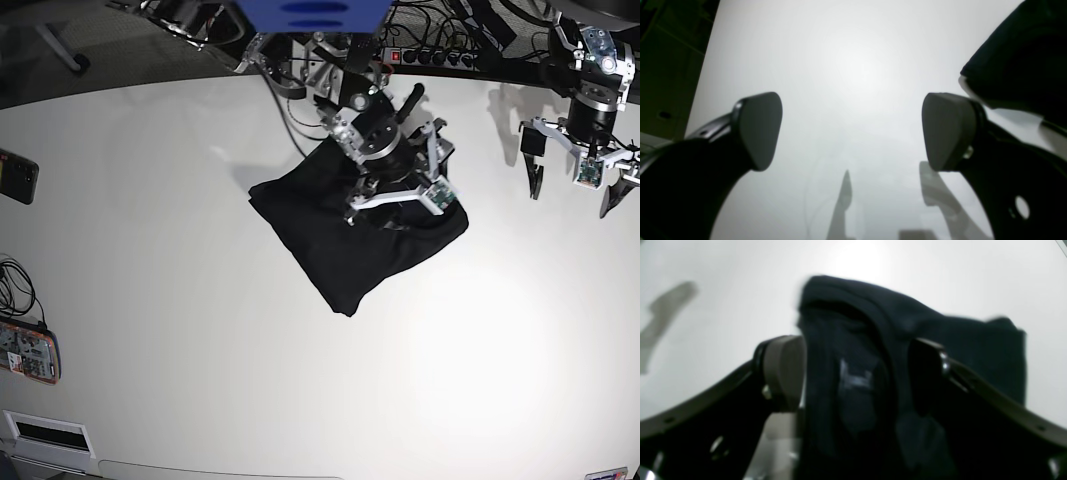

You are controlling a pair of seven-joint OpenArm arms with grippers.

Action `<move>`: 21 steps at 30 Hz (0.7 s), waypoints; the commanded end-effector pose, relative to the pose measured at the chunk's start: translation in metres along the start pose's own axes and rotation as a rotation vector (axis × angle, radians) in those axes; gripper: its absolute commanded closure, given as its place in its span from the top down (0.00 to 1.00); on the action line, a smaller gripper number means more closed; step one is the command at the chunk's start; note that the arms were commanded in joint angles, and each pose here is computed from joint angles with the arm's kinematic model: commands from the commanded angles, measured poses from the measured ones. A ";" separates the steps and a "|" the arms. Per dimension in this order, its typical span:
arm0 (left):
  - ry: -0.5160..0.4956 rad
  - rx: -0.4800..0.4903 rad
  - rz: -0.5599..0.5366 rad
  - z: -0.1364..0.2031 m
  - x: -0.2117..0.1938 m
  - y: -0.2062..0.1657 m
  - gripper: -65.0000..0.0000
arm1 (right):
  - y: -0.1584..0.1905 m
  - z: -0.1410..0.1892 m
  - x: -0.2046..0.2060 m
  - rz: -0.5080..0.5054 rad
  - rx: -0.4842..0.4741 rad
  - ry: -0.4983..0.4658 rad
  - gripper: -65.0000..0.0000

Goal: Fold the T-shirt properly
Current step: 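Lower the left gripper onto the bundle's edge beside the right gripper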

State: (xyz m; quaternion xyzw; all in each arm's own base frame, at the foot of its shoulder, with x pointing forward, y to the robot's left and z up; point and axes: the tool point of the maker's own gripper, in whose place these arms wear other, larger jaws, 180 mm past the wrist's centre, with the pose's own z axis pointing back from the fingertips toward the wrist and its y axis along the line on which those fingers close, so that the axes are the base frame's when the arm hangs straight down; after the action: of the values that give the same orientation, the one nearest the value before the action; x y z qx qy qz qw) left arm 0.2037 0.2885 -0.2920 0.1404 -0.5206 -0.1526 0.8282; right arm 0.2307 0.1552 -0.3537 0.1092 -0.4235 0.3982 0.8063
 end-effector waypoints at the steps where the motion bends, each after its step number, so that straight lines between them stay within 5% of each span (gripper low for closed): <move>1: -0.040 0.034 -0.007 0.005 0.010 0.012 0.99 | -0.005 0.004 0.018 -0.004 -0.016 -0.059 0.70; 13: -0.051 -0.037 0.027 -0.002 0.013 -0.018 0.99 | -0.040 0.039 0.061 -0.054 -0.081 -0.217 0.70; 21: -0.012 -0.318 0.106 -0.005 0.011 -0.130 0.99 | -0.102 0.034 0.053 -0.134 -0.156 -0.194 0.70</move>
State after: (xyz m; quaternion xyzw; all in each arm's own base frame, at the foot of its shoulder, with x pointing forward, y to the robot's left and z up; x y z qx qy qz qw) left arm 0.1934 0.1587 -0.3462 -0.0343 -0.4856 -0.1918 0.8522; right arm 0.2920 0.0957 -0.2963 0.1131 -0.4878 0.3036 0.8106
